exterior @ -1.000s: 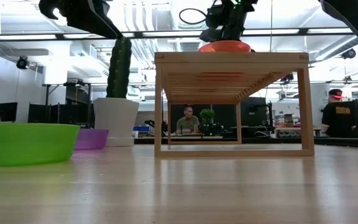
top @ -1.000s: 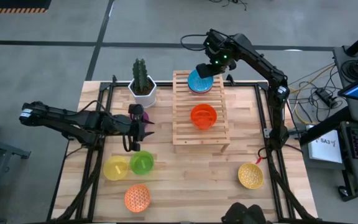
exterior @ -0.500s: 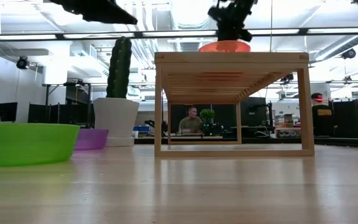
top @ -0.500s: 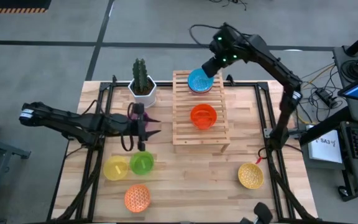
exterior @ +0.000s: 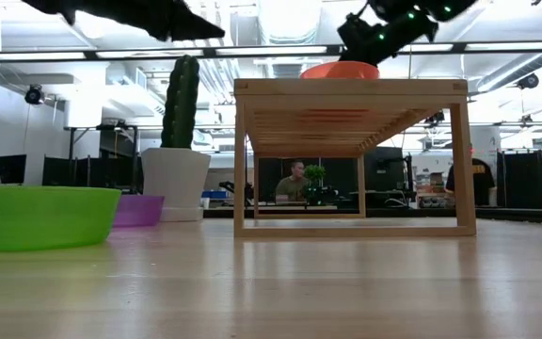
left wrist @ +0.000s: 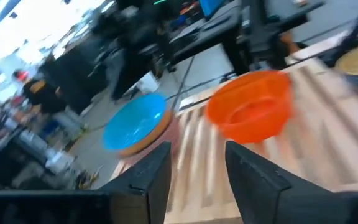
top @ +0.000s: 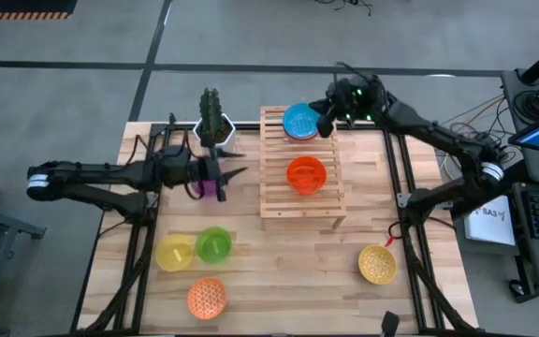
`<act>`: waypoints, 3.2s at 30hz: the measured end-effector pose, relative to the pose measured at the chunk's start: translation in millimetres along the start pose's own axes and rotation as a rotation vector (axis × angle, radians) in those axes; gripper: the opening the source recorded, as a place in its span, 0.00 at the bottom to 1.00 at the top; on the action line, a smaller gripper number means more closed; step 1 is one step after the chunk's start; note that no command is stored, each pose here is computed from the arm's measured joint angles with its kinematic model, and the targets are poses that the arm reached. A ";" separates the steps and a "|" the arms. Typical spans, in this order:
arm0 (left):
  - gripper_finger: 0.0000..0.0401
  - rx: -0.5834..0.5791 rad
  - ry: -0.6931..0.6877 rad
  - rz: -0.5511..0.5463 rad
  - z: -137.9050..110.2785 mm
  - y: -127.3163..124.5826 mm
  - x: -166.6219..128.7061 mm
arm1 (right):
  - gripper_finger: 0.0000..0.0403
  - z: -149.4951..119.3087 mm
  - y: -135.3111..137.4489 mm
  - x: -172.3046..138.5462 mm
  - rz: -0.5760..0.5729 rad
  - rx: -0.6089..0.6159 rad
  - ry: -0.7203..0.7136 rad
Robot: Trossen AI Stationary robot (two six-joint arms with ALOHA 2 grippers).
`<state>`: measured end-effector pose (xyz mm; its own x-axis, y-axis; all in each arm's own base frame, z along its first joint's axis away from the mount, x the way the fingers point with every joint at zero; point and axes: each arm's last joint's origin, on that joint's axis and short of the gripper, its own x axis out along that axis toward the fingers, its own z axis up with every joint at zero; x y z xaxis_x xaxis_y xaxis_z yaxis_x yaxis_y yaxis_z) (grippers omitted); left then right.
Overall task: Place and stack bowls onto a shelf
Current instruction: Stack the blue bowl on top of the blue patterned bowl on the shelf
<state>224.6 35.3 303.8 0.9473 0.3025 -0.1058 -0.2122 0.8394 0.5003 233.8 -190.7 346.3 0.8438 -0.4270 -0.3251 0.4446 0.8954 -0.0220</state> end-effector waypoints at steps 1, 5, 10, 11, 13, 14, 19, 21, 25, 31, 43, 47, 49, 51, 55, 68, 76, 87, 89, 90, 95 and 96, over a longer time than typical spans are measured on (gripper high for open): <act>0.32 -0.016 0.009 0.015 -2.1 3.4 0.6 | 0.02 -4.3 0.5 -1.7 0.006 -0.011 -0.032; 0.29 -0.074 0.038 0.040 -8.3 9.4 2.3 | 0.02 -18.7 -1.1 -7.9 0.026 0.000 -0.089; 0.26 -0.066 0.039 0.038 -8.6 9.3 2.9 | 0.02 -36.3 -1.6 -5.1 0.034 0.052 -0.046; 0.26 -0.061 0.038 0.038 -8.5 9.3 3.0 | 0.02 -38.1 -1.6 -4.5 0.035 0.058 -0.041; 0.25 -0.059 0.037 0.040 -8.4 9.5 3.0 | 0.02 -41.4 -1.6 -2.9 0.035 0.063 -0.034; 0.25 -0.056 0.037 0.040 -8.4 9.6 3.0 | 0.02 -42.4 -1.6 -2.6 0.035 0.064 -0.031; 0.25 -0.051 0.036 0.043 -7.9 10.2 3.0 | 0.02 -39.2 -1.8 -2.9 0.035 0.064 -0.042; 0.25 -0.051 0.036 0.043 -8.0 10.3 3.0 | 0.02 -34.2 -2.1 -4.0 0.033 0.059 -0.057; 0.25 -0.060 0.040 0.041 -8.3 10.0 3.0 | 0.02 -25.2 -2.1 -7.6 0.033 0.065 -0.074; 0.25 -0.124 0.039 0.042 -8.4 9.9 3.6 | 0.02 -10.8 7.4 -19.9 0.060 0.085 -0.117; 0.18 -0.094 -0.078 0.115 -1.4 20.0 53.3 | 0.02 -23.2 19.5 -15.3 0.002 0.070 -0.072; 0.03 -0.089 -0.035 0.141 -0.8 33.4 78.3 | 0.02 -22.0 19.6 -15.7 0.001 0.050 -0.083; 0.02 -0.096 -0.011 0.159 -4.3 41.0 90.0 | 0.02 -22.3 19.6 -15.6 0.001 0.052 -0.080; 0.01 -0.119 -0.005 0.185 -5.7 50.2 100.1 | 0.02 -22.6 19.6 -15.6 0.000 0.071 -0.078; 0.00 -0.136 0.034 0.195 -10.0 58.9 118.5 | 0.02 -25.1 19.5 -15.0 -0.005 0.079 -0.067; 0.00 -0.138 0.126 0.192 -29.6 67.2 149.0 | 0.02 -38.9 18.7 -11.6 -0.048 0.079 -0.028; 0.00 -0.146 0.149 0.190 -34.5 67.9 149.7 | 0.02 -38.8 18.7 -11.6 -0.048 0.078 -0.029; 0.00 -0.157 0.165 0.165 -37.9 66.5 150.4 | 0.02 -38.9 18.7 -11.6 -0.048 0.079 -0.029; 0.00 -0.156 0.168 0.162 -38.2 66.3 150.4 | 0.02 -38.9 18.7 -11.6 -0.048 0.079 -0.029; 0.00 -0.157 0.170 0.161 -38.4 66.2 150.4 | 0.02 -38.9 18.7 -11.6 -0.048 0.079 -0.029; 0.00 -0.157 0.168 0.162 -38.3 66.2 150.4 | 0.02 -38.9 18.7 -11.6 -0.048 0.079 -0.028; 0.00 -0.157 0.168 0.162 -38.3 66.2 150.4 | 0.02 -38.9 18.7 -11.6 -0.048 0.079 -0.028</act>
<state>343.8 153.7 288.1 0.8476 0.4979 -0.1832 -0.4044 0.8299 0.3845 220.6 -164.1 312.9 0.8289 -0.4732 -0.2984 0.5058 0.8618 0.0382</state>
